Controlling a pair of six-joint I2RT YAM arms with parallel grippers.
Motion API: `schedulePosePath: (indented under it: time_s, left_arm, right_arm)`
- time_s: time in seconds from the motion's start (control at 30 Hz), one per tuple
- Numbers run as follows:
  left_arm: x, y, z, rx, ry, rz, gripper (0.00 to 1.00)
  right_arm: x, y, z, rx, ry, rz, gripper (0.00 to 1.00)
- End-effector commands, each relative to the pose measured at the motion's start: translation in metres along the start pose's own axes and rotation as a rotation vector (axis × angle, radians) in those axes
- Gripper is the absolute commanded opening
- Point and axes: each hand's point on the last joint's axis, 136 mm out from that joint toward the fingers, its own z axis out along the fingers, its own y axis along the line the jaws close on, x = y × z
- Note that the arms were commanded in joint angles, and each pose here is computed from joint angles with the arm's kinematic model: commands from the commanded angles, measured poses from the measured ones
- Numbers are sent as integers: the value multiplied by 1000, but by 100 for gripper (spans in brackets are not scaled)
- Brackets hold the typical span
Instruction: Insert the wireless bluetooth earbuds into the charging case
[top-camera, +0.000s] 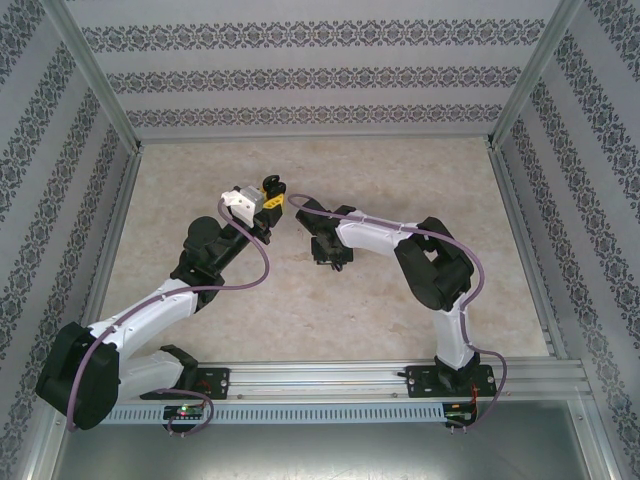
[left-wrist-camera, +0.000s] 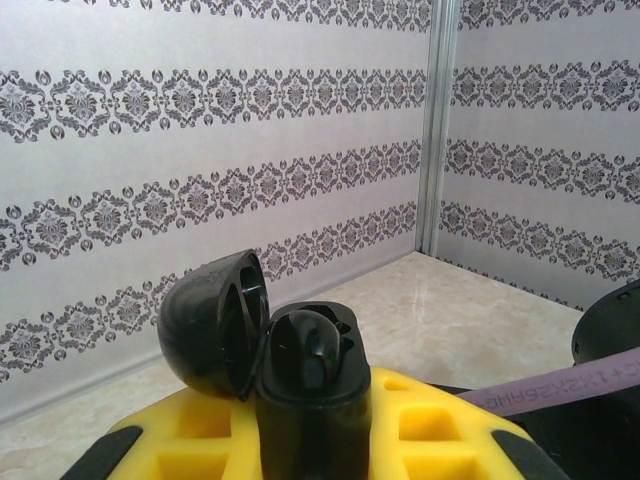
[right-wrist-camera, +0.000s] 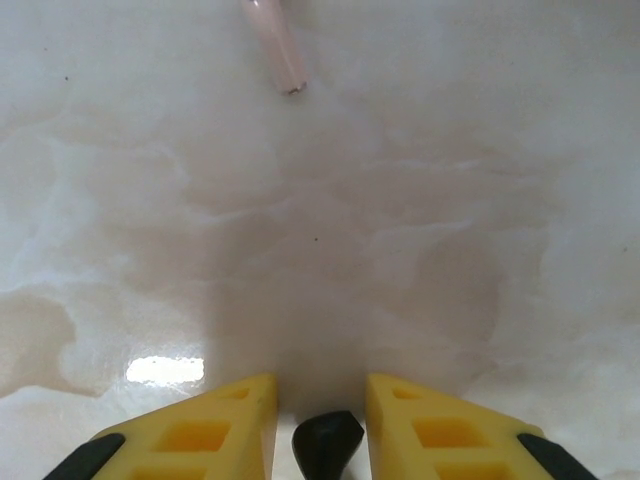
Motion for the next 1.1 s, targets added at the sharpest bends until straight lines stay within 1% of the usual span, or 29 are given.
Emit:
schedulePosePath:
  time_s: [0.0, 0.17, 0.37, 0.47, 0.57, 0.67, 0.8, 1.07]
  left_arm:
    - [-24, 2, -2, 5, -70, -8, 0]
    - [-25, 1, -1, 7, -70, -11, 0]
    - [-25, 0, 1, 20, -66, -17, 0]
    - [-26, -2, 2, 29, -66, -17, 0]
    - [-27, -3, 2, 36, -65, -14, 0]
    - [-30, -5, 2, 49, -70, -8, 0]
    - [-32, -11, 1, 81, -79, 5, 0]
    - [-43, -26, -1, 168, -113, 76, 0]
  right_arm:
    - [22, -14, 4, 55, 58, -28, 28]
    - [23, -13, 4, 49, 58, -31, 22]
    - [18, -14, -4, 34, 19, -25, 17]
    - [10, -13, -18, 11, -27, -17, 15]
    - [-2, -10, -40, -30, -92, -3, 15]
    - [-16, -6, -69, -88, -162, 13, 15]
    - [-37, -2, -116, -181, -272, 28, 15]
    - [-77, 0, -237, -403, -529, 60, 15]
